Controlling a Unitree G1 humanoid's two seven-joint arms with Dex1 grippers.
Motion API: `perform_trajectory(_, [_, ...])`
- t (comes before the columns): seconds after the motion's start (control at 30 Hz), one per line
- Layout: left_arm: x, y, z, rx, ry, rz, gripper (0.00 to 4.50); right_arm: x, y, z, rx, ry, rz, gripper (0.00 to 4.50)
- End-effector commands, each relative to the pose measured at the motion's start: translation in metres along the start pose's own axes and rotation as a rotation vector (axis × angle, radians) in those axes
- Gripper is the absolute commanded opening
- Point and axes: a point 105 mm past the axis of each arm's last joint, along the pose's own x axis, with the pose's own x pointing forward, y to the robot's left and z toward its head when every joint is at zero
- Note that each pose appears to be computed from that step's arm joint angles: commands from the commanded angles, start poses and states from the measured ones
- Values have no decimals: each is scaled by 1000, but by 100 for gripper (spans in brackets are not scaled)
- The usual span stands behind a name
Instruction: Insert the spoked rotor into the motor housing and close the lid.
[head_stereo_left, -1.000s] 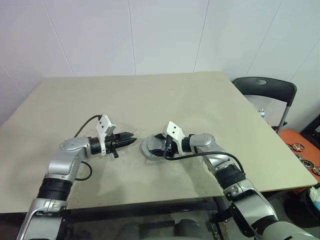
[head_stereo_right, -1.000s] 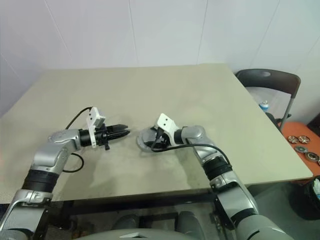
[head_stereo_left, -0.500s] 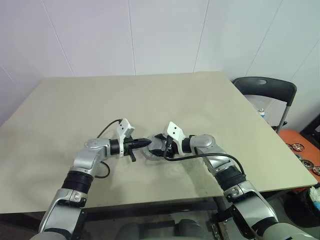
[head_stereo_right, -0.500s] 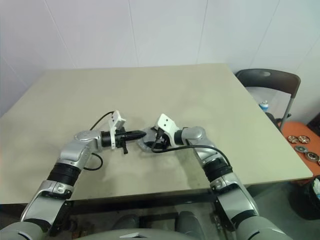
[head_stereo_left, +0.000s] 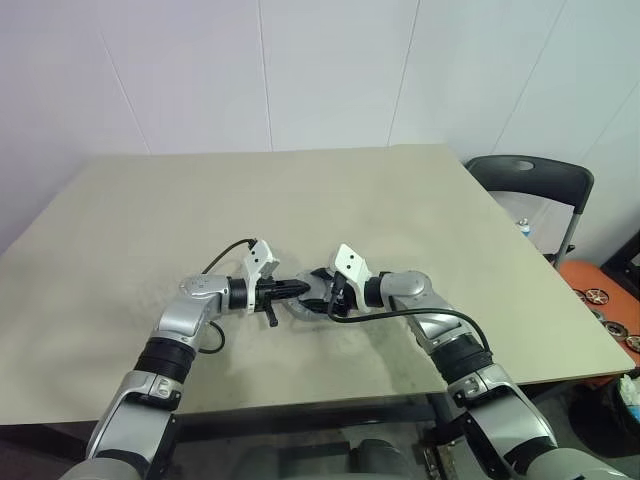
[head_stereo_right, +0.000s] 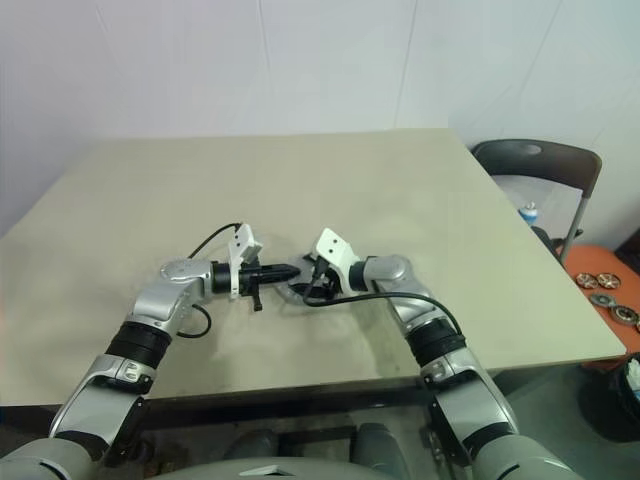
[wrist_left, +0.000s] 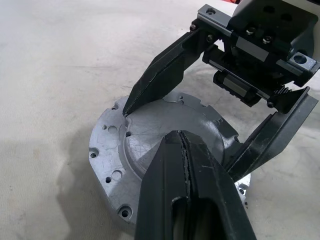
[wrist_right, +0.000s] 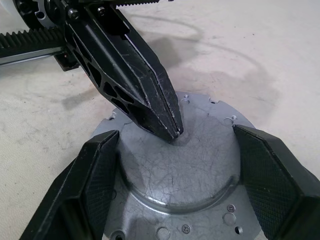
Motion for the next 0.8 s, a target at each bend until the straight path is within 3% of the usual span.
perform_trajectory(0.03, [1, -5, 7, 56, 6, -16, 3, 2, -2, -12, 36, 51, -28, 323])
perform_trajectory(0.4, [3, -10, 11, 85, -5, -21, 3, 0, 3, -14, 62, 40, -11, 323])
perform_trajectory(0.43, [3, -10, 11, 86, -5, -20, 0, 0, 4, -13, 72, 34, -4, 399])
perform_trajectory(0.5, [3, -10, 11, 87, -6, -19, 0, 0, 4, -13, 79, 33, -6, 449])
perform_trajectory(0.8, [2, -11, 16, 86, -31, -15, 0, -4, 1, -6, 90, 35, 8, 449])
